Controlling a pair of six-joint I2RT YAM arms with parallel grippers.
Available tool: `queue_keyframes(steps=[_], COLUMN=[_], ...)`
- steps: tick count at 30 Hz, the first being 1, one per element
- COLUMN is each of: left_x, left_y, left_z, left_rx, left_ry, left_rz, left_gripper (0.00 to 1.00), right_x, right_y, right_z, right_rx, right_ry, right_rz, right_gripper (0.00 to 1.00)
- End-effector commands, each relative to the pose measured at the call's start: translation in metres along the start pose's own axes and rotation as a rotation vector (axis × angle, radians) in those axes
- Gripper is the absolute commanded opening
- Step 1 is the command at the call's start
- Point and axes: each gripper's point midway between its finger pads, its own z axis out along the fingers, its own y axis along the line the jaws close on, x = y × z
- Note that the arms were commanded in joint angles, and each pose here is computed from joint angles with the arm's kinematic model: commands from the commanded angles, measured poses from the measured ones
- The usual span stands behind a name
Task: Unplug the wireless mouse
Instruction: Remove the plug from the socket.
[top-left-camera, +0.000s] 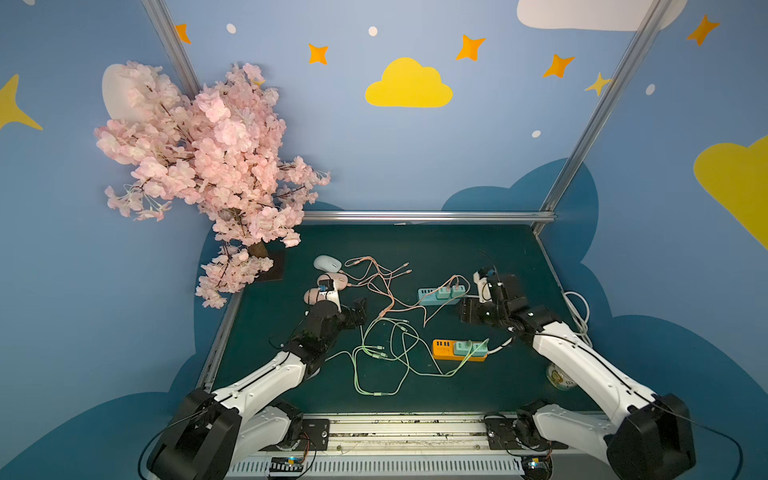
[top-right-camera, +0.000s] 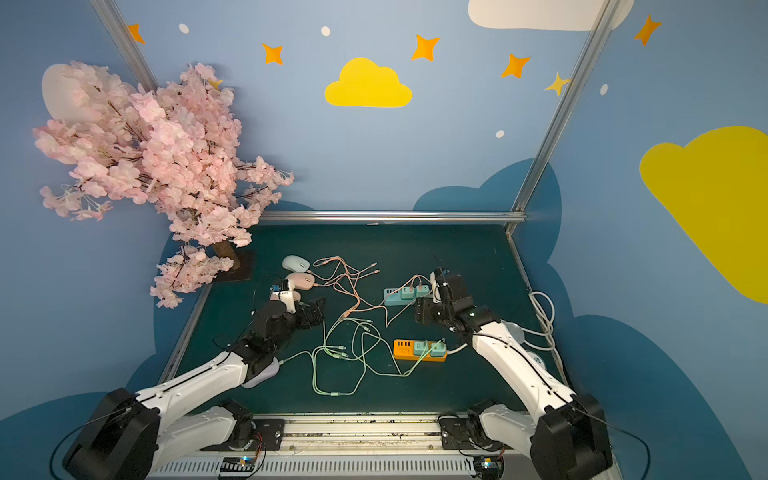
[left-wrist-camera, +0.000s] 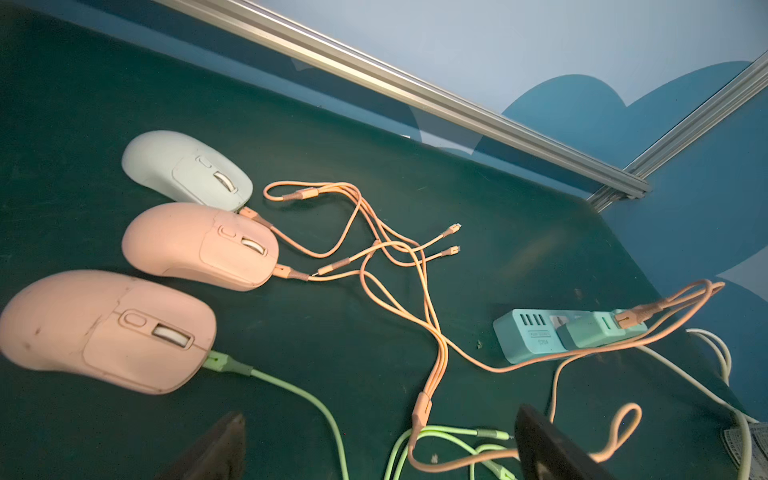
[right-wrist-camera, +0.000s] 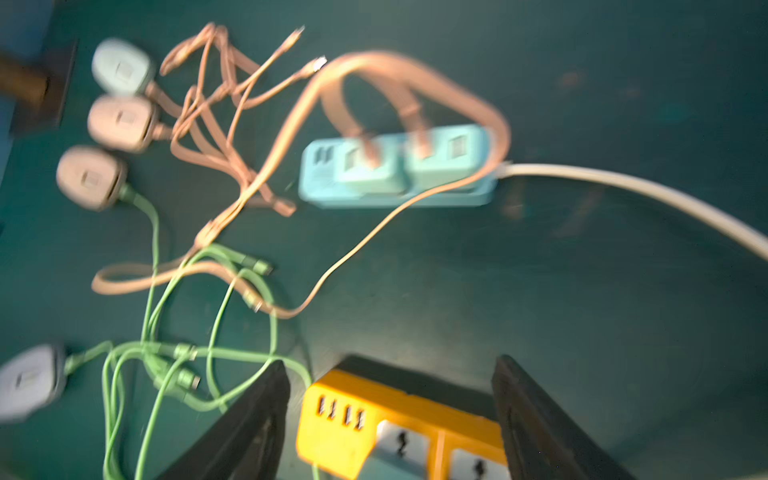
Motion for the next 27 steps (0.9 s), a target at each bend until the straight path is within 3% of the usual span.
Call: queue_keyframes(steps=[1, 6, 9, 13, 17, 21, 24, 27], left_x=[-0.014, -0.008, 0.004, 0.032, 0.068, 0.097, 0.116, 0.131], left_y=[-0.016, -0.06, -0.098, -0.14, -0.176, -0.189, -0.184, -0.18], left_z=[-0.01, -0.012, -0.014, -0.01, -0.004, 0.008, 0.024, 0.037], left_rx=[0.046, 0.186, 0.325, 0.438, 0.516, 0.517, 0.433, 0.383], left_ry=[-0.035, -0.007, 0.034, 0.127, 0.236, 0.366, 0.469, 0.544], left_rz=[0.05, 0.207, 0.292, 0.407, 0.525, 0.574, 0.612, 0.627], left_gripper=[1.0, 1.0, 1.0, 1.0, 0.98, 0.93, 0.89, 0.83], right_x=[0.005, 0.008, 0.03, 0.058, 0.071, 0.08, 0.076, 0.072], right_y=[0.007, 0.011, 0.019, 0.003, 0.007, 0.018, 0.024, 0.023], right_z=[-0.011, -0.038, -0.059, -0.08, -0.079, -0.059, -0.046, -0.036], right_rx=[-0.001, 0.033, 0.021, 0.157, 0.134, 0.072, 0.047, 0.063], right_ry=[0.05, 0.092, 0.182, 0.317, 0.364, 0.414, 0.397, 0.382], right_rz=[-0.048, -0.073, -0.096, -0.073, -0.057, -0.042, -0.026, -0.017], right_gripper=[0.79, 0.79, 0.71, 0.7, 0.7, 0.62, 0.53, 0.51])
